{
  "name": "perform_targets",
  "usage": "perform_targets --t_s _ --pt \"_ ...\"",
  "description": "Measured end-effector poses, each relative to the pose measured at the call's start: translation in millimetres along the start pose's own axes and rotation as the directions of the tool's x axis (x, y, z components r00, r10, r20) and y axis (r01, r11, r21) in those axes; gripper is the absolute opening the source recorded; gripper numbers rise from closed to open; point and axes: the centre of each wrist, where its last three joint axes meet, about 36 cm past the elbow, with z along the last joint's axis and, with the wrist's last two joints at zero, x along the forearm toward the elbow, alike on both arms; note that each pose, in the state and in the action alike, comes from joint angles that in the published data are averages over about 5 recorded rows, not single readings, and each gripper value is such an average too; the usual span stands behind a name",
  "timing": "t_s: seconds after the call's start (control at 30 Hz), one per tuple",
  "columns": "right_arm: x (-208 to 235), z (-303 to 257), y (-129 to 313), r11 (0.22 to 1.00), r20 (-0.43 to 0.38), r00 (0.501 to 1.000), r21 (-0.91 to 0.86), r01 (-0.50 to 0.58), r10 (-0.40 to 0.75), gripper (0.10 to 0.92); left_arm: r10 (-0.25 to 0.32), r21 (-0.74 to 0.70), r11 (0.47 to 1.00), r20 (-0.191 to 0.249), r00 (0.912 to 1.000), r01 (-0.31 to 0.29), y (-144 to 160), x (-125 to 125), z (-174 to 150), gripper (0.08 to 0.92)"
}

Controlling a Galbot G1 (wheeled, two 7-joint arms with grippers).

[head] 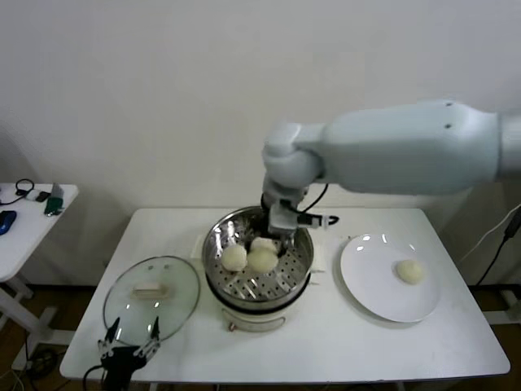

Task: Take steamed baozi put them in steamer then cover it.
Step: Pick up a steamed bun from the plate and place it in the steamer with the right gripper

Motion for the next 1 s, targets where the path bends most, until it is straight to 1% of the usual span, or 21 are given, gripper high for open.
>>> perform_targets --t_s 0.27,0.53,0.63,0.8,0.87,1.0 --pt "-49 1 -6 0.998 0.011 0.999 0.049 0.034 -0.035 0.672 -0.005 0.006 1.0 0.0 1.0 0.005 -1 0 2 0.823" --pt "-79 -1 -7 0.998 0.014 0.999 0.058 0.03 -0.031 0.674 -0.007 0.009 1.0 -0.001 1.0 0.007 -3 1 2 0.823" --pt "-82 -2 -8 0.998 0.007 1.0 0.062 0.02 -0.021 0.69 -0.007 0.009 1.0 -0.002 1.0 0.007 -3 2 2 0.823" --pt "-77 2 -8 0.998 -0.005 1.0 0.058 0.005 -0.005 0.792 -0.007 0.01 1.0 -0.001 1.0 0.007 -4 3 2 0.823" --pt "-71 6 -7 0.999 -0.011 1.0 0.047 -0.001 0.002 0.814 -0.006 0.01 1.0 0.0 1.0 0.006 -5 3 1 0.823" --pt "-48 20 2 1.0 -0.024 1.0 -0.018 -0.007 0.007 0.822 -0.004 0.011 1.0 0.004 1.0 0.004 -6 2 0 0.823"
